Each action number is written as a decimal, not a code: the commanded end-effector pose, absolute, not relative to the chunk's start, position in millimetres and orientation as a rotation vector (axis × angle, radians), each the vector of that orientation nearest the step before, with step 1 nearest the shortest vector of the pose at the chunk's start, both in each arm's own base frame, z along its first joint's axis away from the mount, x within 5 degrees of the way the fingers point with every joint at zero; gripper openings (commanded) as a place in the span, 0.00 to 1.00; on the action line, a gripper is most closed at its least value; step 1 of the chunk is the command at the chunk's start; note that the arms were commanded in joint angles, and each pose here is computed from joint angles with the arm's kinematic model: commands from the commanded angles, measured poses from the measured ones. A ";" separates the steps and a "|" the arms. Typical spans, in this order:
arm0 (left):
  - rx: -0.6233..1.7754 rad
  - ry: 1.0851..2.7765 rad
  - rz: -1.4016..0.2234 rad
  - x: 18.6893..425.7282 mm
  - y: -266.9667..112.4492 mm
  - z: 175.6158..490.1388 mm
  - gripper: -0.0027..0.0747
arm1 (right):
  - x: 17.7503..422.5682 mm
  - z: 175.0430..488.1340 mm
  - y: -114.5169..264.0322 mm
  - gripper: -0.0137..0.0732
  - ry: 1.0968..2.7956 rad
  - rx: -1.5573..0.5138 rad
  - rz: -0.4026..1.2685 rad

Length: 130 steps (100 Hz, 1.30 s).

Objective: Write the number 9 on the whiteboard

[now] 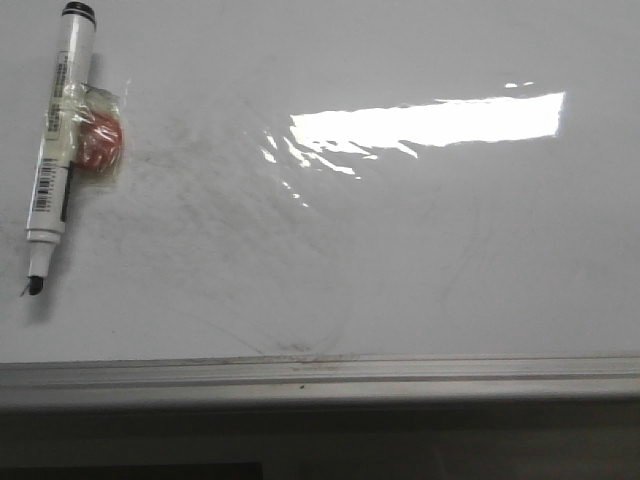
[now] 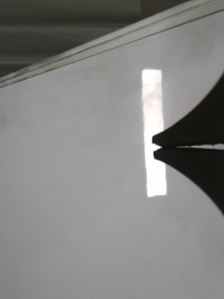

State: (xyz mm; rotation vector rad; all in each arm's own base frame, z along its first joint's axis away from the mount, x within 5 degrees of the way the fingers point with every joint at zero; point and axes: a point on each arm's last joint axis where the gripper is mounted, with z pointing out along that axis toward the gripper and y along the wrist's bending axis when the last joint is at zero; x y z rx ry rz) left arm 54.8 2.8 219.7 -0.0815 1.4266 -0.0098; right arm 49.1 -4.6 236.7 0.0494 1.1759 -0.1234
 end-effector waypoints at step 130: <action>-0.118 1.367 -0.100 76.8 2.2 298.7 0.33 | 59.5 266.5 -7.3 0.08 1.718 0.261 0.035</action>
